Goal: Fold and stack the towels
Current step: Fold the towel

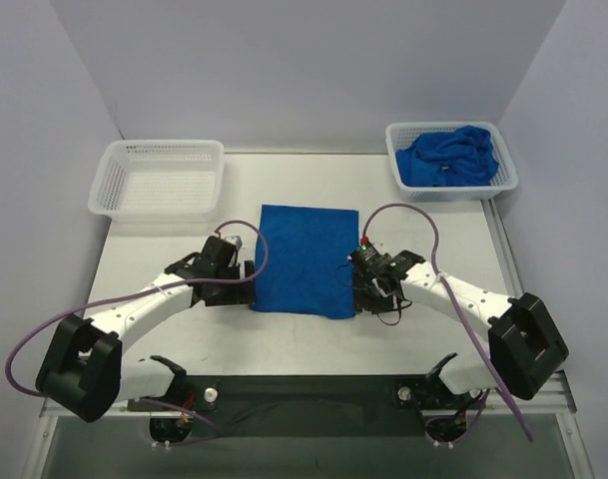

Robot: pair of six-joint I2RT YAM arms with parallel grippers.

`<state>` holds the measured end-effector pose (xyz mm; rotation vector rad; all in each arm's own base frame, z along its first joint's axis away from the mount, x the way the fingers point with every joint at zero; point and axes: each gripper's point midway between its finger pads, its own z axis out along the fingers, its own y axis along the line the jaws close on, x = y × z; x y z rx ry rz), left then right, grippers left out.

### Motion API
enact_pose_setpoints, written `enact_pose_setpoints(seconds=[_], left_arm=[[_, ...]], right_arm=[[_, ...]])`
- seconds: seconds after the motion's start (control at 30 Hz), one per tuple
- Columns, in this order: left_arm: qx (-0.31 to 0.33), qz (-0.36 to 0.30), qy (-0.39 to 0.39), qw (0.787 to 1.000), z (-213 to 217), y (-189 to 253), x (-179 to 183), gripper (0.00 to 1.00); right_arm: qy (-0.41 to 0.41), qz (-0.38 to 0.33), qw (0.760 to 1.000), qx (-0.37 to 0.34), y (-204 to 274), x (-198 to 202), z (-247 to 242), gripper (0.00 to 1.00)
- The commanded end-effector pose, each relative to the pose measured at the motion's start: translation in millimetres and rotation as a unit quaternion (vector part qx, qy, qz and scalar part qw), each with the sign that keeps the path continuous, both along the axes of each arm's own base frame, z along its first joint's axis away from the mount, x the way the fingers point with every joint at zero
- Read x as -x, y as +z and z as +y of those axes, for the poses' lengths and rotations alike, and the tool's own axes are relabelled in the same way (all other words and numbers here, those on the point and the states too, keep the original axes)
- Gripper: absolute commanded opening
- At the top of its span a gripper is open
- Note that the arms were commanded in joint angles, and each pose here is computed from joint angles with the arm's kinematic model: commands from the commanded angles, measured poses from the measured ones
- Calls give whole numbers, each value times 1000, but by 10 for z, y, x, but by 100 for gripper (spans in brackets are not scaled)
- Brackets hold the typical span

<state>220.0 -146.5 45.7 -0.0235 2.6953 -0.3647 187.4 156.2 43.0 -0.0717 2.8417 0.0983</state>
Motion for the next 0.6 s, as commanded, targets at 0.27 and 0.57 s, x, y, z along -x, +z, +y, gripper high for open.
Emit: enact_pose_setpoints(seconds=[0.27,0.57], left_arm=[[16,-26,36,999,-97,-64,-175,83],[15,-20,47,999,-94,-158,-177,79]], right_arm=[[-144,-45,983,-109,-82,-154,222,36],[-181,-29,977,-110,-239,-142,175,33]])
